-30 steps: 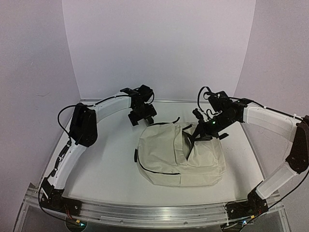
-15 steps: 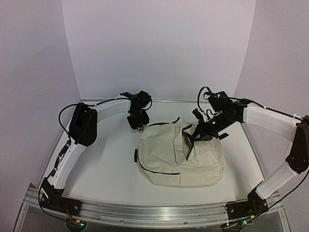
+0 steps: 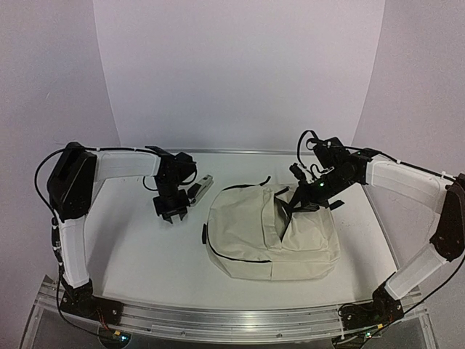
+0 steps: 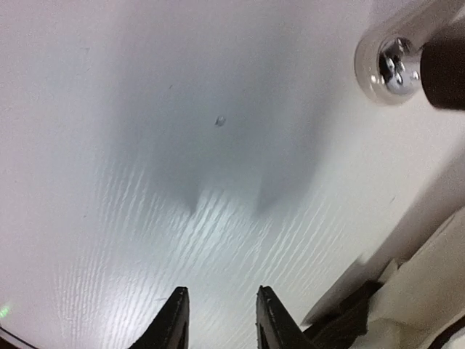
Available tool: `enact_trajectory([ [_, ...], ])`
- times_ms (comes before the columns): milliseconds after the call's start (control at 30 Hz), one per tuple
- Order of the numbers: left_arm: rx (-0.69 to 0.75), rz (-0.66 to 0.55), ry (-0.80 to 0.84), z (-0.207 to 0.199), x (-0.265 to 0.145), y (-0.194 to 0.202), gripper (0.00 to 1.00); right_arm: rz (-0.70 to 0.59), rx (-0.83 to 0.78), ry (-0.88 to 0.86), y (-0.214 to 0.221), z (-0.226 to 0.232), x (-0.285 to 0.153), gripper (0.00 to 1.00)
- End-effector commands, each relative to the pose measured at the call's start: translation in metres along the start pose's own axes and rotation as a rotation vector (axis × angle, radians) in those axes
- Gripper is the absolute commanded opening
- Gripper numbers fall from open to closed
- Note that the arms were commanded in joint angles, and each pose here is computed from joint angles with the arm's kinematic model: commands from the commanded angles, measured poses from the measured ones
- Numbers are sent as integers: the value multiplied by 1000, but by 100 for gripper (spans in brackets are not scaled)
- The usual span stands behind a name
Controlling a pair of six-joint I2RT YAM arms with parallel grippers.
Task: Pack the student bag
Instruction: Move the stationery to the center of the board.
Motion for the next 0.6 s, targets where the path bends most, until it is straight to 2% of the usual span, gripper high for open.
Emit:
enact_trajectory([
  [0,87,-57,136,1,-38,11,44,14,-12,-22,2,4,-4,3],
  [67,182,-97,197,-5,-49,7,64,16,-11,-24,1,5,-3,4],
  [133,268,-134,219,-11,-59,-1,77,19,-10,-28,0,5,-3,4],
  [233,358,-177,220,-24,-67,-16,90,16,-12,-29,-2,6,-3,4],
  [367,407,-185,217,-42,-62,-42,97,10,-17,-28,-2,7,-3,4],
  [567,413,-120,228,-52,-37,-83,97,3,-21,-25,0,7,-6,4],
])
Point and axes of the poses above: each gripper's point midway between its finger pads, its own x axis out along the fingers, its own z axis along the line the jaws close on, y = z × x, the point moved 9 cm from there along -x, back along the fingers, and after that the axes turned 13 degrees about x, right-handed, at the moved point
